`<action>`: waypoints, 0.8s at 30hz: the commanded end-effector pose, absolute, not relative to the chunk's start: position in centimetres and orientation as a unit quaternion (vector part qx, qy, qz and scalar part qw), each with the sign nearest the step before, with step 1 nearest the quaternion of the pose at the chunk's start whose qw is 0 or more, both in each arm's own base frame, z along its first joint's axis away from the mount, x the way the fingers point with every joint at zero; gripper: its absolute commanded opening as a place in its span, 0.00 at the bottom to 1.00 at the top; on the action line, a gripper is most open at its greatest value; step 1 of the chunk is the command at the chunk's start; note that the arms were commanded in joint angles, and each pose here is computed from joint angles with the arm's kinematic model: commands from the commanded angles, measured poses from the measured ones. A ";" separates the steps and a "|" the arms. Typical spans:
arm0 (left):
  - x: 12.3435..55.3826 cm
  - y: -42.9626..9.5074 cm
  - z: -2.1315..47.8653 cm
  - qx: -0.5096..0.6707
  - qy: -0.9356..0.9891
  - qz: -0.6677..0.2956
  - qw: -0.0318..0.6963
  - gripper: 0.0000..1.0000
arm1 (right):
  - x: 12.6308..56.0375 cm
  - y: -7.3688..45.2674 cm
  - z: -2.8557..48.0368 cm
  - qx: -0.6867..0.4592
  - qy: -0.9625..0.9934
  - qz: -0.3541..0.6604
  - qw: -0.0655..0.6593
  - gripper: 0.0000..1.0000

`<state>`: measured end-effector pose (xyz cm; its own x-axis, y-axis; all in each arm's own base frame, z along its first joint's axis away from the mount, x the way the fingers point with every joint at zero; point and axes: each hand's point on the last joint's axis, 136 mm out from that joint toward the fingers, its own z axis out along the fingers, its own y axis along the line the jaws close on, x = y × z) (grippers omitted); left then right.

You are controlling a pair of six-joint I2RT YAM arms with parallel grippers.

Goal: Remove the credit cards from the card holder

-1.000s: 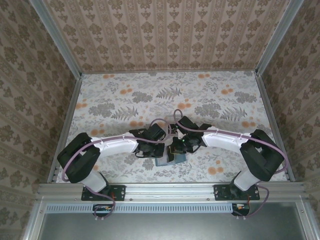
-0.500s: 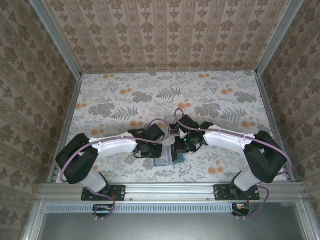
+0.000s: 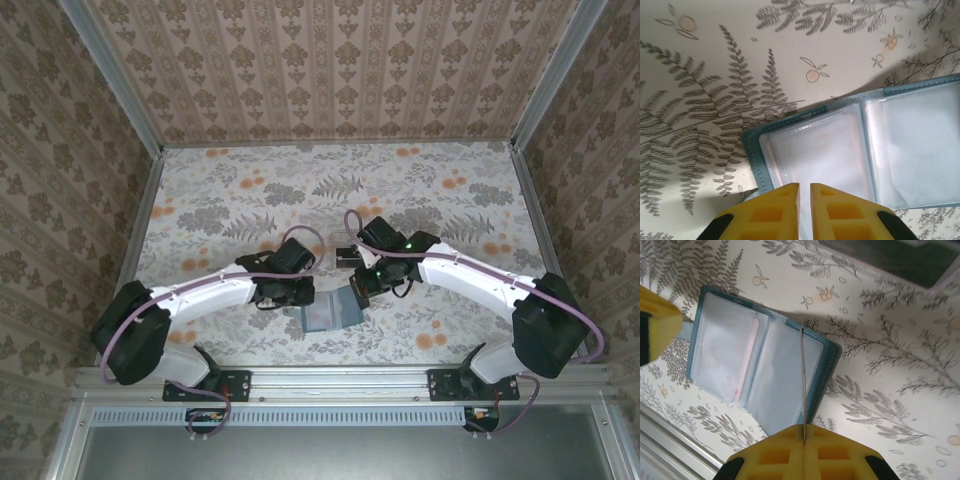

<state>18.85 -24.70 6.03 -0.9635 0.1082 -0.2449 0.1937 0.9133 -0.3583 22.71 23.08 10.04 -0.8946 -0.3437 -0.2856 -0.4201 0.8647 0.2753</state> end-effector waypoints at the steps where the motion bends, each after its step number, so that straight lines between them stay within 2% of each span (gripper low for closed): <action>1: 18.9 -23.6 6.5 0.076 0.970 -0.199 0.117 0.15 | 23.1 22.2 11.7 -0.306 0.934 0.131 0.133 0.00; 10: 19.6 -20.3 7.4 0.031 0.964 -0.222 0.141 0.21 | 25.9 21.6 13.0 -0.515 0.844 0.026 0.149 0.00; 17: 19.3 -17.9 6.9 0.004 0.964 -0.225 0.142 0.22 | 27.6 22.3 12.6 -0.631 0.770 -0.006 0.096 0.00; 24: 19.2 -17.0 6.2 -0.014 0.963 -0.233 0.136 0.23 | 29.9 22.9 11.8 -0.682 0.730 -0.020 0.050 0.00</action>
<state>19.68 -17.22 6.40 -0.9577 -0.1065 -0.2673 0.0238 0.8964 -0.4427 29.86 24.23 11.85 -0.1569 -0.9785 -0.1338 -0.9775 0.1732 -0.1204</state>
